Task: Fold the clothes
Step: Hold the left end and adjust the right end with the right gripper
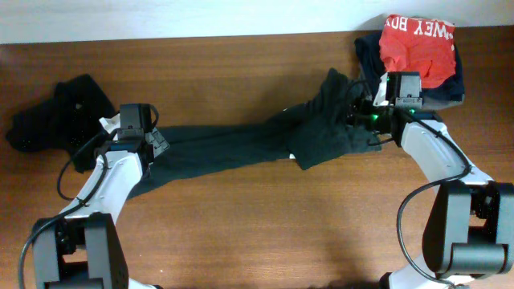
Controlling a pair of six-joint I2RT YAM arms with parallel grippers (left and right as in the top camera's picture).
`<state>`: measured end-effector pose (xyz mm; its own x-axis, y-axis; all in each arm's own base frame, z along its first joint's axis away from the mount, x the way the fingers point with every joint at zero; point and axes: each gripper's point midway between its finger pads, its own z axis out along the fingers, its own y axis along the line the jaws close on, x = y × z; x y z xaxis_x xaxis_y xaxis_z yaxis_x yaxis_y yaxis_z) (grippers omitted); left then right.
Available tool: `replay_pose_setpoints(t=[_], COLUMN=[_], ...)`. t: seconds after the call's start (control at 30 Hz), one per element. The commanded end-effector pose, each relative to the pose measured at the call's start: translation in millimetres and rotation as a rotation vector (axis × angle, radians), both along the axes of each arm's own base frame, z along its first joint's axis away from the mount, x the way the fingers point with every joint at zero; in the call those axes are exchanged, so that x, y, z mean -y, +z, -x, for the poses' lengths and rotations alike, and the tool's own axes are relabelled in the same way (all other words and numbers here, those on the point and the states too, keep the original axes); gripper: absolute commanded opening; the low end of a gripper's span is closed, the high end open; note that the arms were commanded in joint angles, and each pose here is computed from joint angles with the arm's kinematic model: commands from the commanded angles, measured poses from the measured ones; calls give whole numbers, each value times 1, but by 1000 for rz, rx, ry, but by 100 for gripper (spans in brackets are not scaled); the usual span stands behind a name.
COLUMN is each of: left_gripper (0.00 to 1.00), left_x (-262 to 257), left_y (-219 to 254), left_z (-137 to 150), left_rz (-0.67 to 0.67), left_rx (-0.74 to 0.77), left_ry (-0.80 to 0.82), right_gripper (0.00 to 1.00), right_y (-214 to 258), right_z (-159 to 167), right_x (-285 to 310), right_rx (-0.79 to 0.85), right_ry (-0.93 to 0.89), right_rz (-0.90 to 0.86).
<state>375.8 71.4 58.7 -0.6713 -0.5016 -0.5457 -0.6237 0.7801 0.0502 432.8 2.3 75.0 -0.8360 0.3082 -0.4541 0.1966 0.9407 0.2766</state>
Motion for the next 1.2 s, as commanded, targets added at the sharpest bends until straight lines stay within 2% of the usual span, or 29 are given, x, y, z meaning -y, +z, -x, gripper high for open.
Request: replay_pose_setpoints(t=[0.0,0.17,0.33,0.5,0.63,0.8,1.07,1.17], left_gripper=[99,99,99,99,99,99,99,99], left_x=[-5,-4,-4,-4,-4,-4,-4,-4], left_y=[1,0,-1,-1,-1,-1,-2,-3], left_z=[-1,2,3,3,3,4,6,7], left_rz=[-20,-16,-16,-16,-16,-16,-16,-16], left_rx=[-5,-17,-24,-24,-25,-28,-35,-44], left_ry=[9,7,7,7,7,7,7,7], right_gripper=[80,73,67,56,53,43,40,29], right_y=[11,-4,-21,-27,-31,-38,-57,-62], right_z=[1,28,41,40,39,39,40,41], right_x=[-12,-24,-29,-32,-27,-27,-27,-28], right_rx=[-14,-131,-182,-177,-170,-156,-187,-198], right_ry=[35,68,56,55,30,29,31,33], right_rz=[-57,-45,-8,32,57,57,55,50])
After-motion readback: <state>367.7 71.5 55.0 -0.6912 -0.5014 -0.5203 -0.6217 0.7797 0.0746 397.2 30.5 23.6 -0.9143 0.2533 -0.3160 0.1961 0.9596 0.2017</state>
